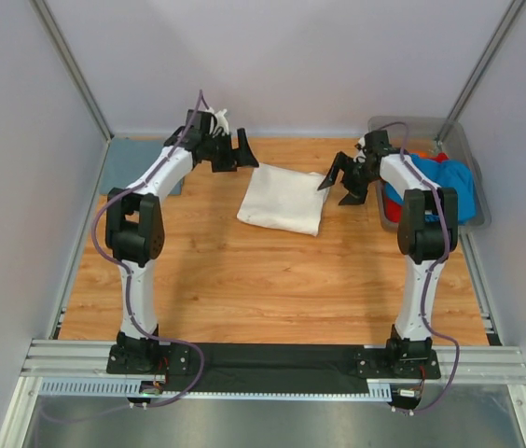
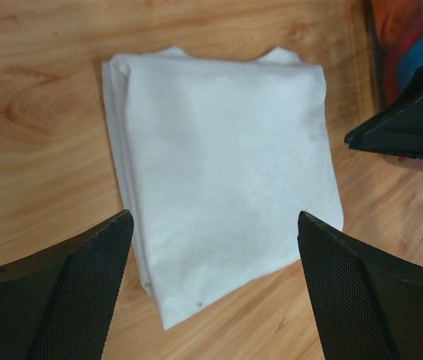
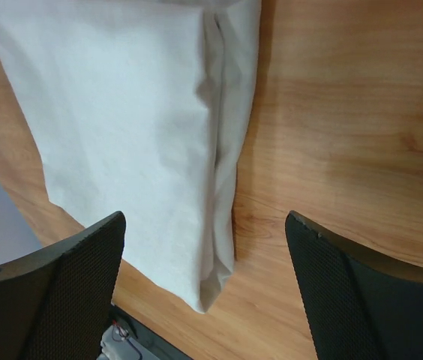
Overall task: Fold and stack the t-shirts
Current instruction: Fold the tshirt
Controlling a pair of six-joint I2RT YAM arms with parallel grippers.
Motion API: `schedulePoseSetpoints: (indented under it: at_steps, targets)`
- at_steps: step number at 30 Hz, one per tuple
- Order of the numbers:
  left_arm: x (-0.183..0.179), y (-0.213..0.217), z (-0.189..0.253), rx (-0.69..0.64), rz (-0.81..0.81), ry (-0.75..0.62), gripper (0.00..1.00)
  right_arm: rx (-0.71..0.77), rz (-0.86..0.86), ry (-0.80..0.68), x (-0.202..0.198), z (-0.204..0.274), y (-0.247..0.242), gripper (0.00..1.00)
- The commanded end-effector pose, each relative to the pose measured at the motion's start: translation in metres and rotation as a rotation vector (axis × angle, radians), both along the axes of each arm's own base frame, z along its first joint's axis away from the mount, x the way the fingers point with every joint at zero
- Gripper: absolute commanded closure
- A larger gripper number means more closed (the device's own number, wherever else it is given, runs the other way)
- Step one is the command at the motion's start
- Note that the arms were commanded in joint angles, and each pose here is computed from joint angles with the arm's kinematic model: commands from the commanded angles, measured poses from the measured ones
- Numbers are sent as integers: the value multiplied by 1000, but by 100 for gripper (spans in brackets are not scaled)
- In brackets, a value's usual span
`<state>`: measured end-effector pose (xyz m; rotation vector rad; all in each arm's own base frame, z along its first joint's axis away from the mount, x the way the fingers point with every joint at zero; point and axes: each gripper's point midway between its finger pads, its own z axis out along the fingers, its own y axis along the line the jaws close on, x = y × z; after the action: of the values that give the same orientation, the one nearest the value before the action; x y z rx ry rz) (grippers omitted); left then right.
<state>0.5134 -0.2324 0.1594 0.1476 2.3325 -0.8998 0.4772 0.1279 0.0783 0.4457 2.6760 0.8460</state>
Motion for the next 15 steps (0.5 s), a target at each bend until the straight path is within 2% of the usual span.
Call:
schedulePoseSetpoints:
  at_steps: [1,10,14,15]
  targets:
    - [-25,-7,-38,5,-92,59,5,23,98,-25,-17,0,22,11]
    - [-69,-25,-87,41,-139,174,6,35,215,30,-50,-26,62,11]
    - [-93,-24,-98,5,-124,219,11,45,242,39,-65,-30,68,10]
    - [-95,-27,-89,-27,-125,201,12,47,247,52,-72,-32,68,11]
